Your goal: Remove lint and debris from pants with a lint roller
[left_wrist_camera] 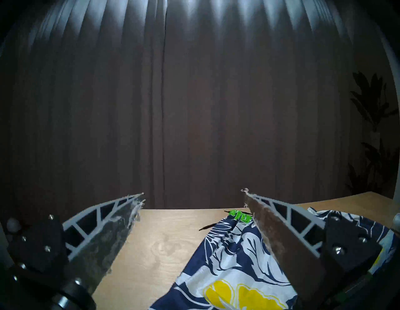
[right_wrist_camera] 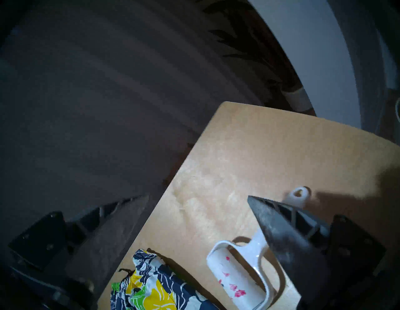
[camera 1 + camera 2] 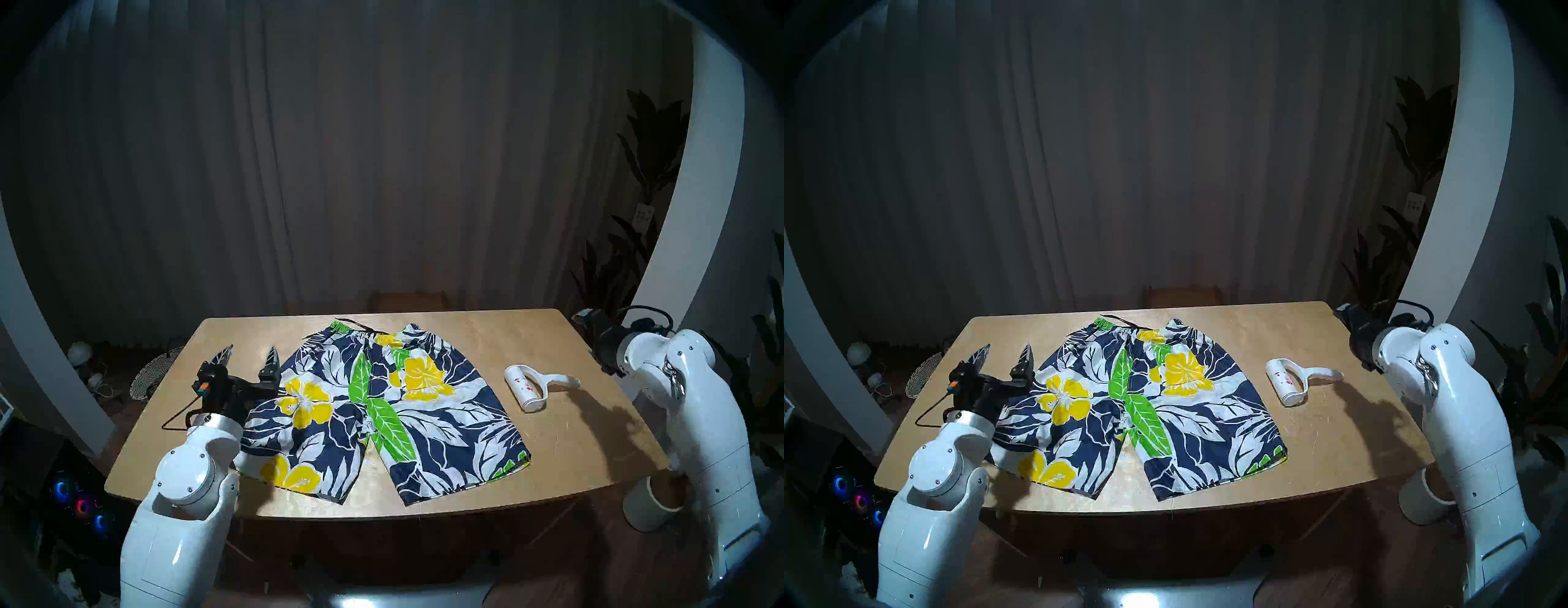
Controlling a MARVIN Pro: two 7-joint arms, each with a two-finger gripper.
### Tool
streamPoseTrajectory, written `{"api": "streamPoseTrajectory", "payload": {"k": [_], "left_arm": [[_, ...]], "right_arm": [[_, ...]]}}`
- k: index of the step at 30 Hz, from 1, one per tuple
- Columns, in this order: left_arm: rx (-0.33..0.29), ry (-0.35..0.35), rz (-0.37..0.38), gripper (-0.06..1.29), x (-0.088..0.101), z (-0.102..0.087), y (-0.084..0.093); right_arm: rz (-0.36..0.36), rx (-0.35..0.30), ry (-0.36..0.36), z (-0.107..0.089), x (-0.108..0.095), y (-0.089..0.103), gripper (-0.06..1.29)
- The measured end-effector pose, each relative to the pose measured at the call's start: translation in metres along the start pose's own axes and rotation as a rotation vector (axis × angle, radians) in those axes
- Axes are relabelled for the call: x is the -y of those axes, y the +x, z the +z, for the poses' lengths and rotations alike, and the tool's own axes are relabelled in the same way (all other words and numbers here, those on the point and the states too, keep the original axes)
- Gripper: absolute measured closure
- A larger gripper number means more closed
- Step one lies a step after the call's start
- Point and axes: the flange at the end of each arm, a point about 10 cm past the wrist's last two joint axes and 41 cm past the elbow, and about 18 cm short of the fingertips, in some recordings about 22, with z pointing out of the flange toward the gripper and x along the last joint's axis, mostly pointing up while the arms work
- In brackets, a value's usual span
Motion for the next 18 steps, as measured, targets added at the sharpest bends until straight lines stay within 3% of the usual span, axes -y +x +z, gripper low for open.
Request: {"api": "streamPoseTrajectory", "payload": {"k": [9,18], "left_arm": [[0.013,0.032,0.095,0.03,0.025,0.010,0.003],[0.050,0.089,0.147,0.03,0.058,0.016,0.003]], "right_arm": [[-0.199,0.003,0.095,0.009,0.036,-0.032,0.02],[-0.359,0.008,0.161,0.024,0.049,-0.071,0.02]]}}
